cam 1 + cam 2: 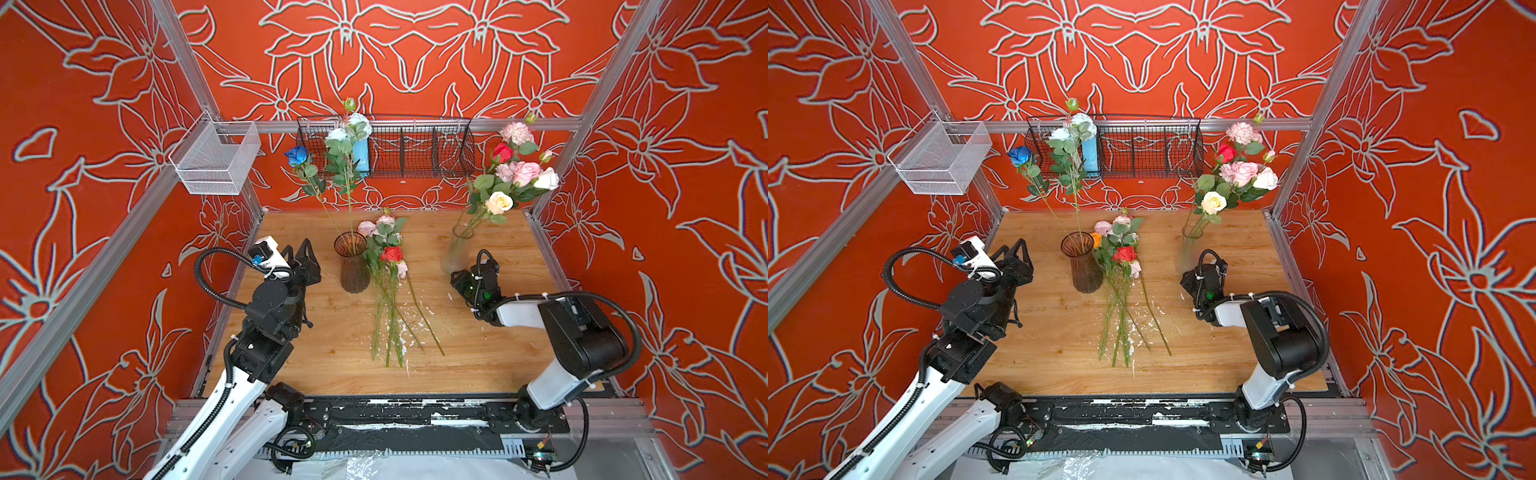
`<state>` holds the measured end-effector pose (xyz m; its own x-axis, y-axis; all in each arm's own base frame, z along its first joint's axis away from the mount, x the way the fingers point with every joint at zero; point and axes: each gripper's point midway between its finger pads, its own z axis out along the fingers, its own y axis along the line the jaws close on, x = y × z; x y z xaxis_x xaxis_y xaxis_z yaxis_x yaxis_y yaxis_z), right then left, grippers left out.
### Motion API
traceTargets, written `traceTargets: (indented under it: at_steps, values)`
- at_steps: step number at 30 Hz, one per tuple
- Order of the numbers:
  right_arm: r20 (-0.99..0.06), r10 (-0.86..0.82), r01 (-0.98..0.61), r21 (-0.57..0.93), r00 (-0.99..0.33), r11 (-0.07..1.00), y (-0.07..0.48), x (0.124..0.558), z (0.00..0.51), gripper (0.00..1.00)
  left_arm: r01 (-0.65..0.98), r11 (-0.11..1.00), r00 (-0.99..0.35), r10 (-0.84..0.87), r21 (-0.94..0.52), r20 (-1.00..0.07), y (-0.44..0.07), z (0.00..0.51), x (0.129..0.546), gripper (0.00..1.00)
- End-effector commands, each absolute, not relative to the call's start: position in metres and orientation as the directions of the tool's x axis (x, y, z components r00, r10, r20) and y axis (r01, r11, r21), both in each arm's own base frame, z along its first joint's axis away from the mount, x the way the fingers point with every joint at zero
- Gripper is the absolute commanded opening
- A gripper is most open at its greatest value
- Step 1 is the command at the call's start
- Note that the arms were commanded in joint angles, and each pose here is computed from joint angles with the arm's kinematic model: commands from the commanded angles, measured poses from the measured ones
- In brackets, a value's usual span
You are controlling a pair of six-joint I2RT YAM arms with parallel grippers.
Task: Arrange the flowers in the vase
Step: 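Swing the right gripper over the flower bunch lying on the table, then lower the right gripper and close it on the red rose stem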
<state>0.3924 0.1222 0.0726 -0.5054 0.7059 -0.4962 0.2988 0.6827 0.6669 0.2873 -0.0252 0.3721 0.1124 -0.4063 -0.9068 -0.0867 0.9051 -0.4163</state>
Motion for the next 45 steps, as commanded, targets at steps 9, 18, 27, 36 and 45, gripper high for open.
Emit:
traceTargets:
  at_steps: [9, 18, 27, 36, 45]
  values:
    - [-0.718, 0.165, -0.061, 0.277, -0.676, 0.959, 0.227, 0.301, 0.114, 0.42, -0.082, 0.891, 0.135, -0.434, -0.447, -0.891, -0.022, 0.376, 0.285, 0.52]
    - [-0.667, -0.324, -0.421, -0.017, -0.671, 0.907, 0.344, 0.323, 0.103, 0.36, -0.068, 0.887, 0.107, -0.449, -0.458, -0.887, -0.027, 0.372, 0.288, 0.53]
    - [-0.573, -0.483, -0.528, -0.101, -0.662, 0.843, 0.371, 0.342, 0.065, 0.37, -0.055, 0.883, 0.108, -0.46, -0.467, -0.882, -0.028, 0.375, 0.286, 0.57]
    - [-0.585, -0.461, -0.518, -0.08, -0.667, 0.851, 0.369, 0.352, 0.065, 0.19, -0.029, 0.886, 0.093, -0.459, -0.464, -0.883, -0.033, 0.376, 0.287, 0.57]
    - [-0.627, -0.384, -0.456, -0.051, -0.678, 0.888, 0.357, 0.359, 0.086, 0.06, -0.03, 0.887, 0.102, -0.456, -0.461, -0.884, -0.032, 0.378, 0.286, 0.57]
